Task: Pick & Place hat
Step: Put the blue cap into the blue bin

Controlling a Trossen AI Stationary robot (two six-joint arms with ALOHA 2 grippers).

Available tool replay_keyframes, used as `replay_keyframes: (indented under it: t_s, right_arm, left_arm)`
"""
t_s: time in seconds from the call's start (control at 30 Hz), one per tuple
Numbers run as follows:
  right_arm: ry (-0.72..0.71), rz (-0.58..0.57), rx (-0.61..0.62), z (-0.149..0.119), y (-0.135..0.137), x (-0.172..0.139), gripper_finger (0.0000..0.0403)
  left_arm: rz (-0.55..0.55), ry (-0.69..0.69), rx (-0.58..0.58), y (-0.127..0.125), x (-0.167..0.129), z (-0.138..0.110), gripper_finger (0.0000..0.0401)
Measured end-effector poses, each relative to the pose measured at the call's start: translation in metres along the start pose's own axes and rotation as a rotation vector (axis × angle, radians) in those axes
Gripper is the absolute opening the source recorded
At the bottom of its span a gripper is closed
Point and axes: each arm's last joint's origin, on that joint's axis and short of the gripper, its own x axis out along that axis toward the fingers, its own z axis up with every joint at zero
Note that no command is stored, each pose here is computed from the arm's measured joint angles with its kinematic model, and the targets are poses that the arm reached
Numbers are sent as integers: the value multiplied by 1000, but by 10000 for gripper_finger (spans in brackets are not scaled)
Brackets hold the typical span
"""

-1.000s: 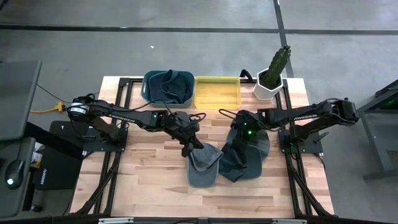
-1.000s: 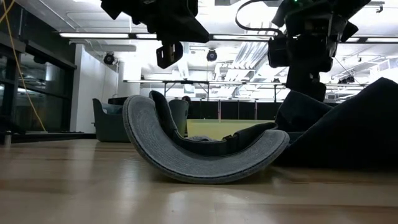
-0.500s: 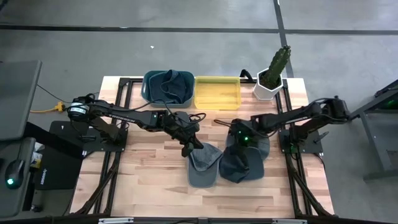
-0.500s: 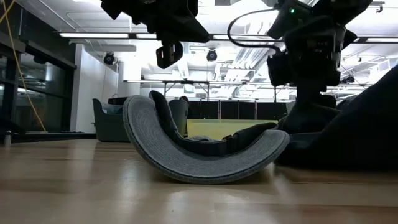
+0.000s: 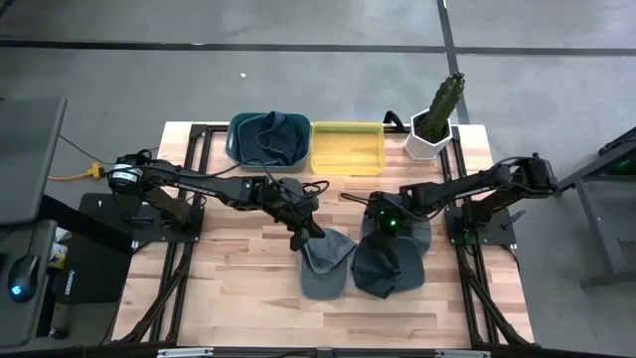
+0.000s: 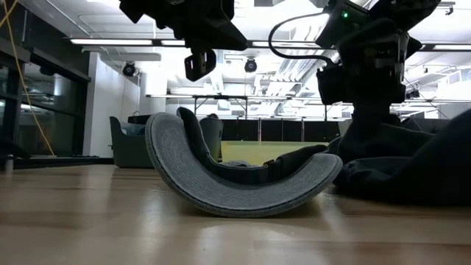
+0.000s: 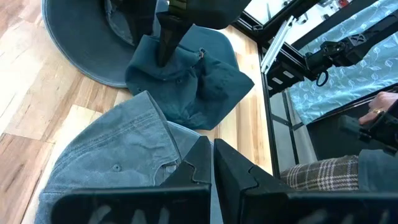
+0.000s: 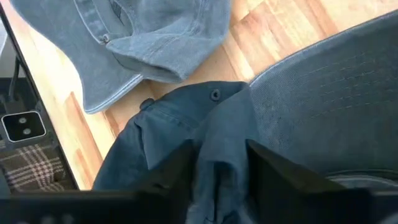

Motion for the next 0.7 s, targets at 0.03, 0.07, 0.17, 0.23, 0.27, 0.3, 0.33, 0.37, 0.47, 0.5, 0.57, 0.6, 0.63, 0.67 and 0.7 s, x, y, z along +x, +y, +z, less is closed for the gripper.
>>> replay_keyframes:
  t_s: [0.03,0.07,0.17,0.23,0.27,0.3,0.33,0.37,0.47,0.5,0.57,0.6,0.63,0.67,0.7]
  right_arm:
    - [1,1,0,0,0,0,121]
    - [0,1,0,0,0,0,102]
    - [-1,1,6,1,-1,0,38]
    - [3,7,7,1,-1,-1,15]
    - [3,8,10,1,-1,-1,15]
    - [4,10,20,2,-2,-1,18]
    - [7,15,26,2,-2,-1,18]
    - [12,21,28,2,-2,-2,15]
    - [13,35,16,4,1,-3,11]
    - [10,39,18,6,2,-4,11]
    - [10,51,9,8,6,-7,10]
    - [10,56,4,9,8,-8,10]
    - [12,61,0,11,10,-9,10]
    - [15,63,-3,12,13,-11,10]
    - [20,61,-10,14,15,-13,10]
  left_arm:
    - [0,0,0,0,0,0,0]
    - [0,0,0,0,0,0,0]
    - [0,0,1,0,0,0,0]
    - [0,0,1,0,0,0,0]
    - [-1,0,2,0,0,0,0]
    - [0,0,3,0,0,0,0]
    - [0,0,3,0,0,0,0]
    - [-1,0,3,0,0,0,0]
    - [-1,0,3,0,0,0,0]
    - [-1,0,3,0,0,0,0]
    - [-1,0,3,0,0,0,0]
    - [-1,0,3,0,0,0,0]
    - [-1,0,3,0,0,0,0]
    - [-1,0,3,0,0,0,0]
    - [-1,0,3,0,0,0,0]
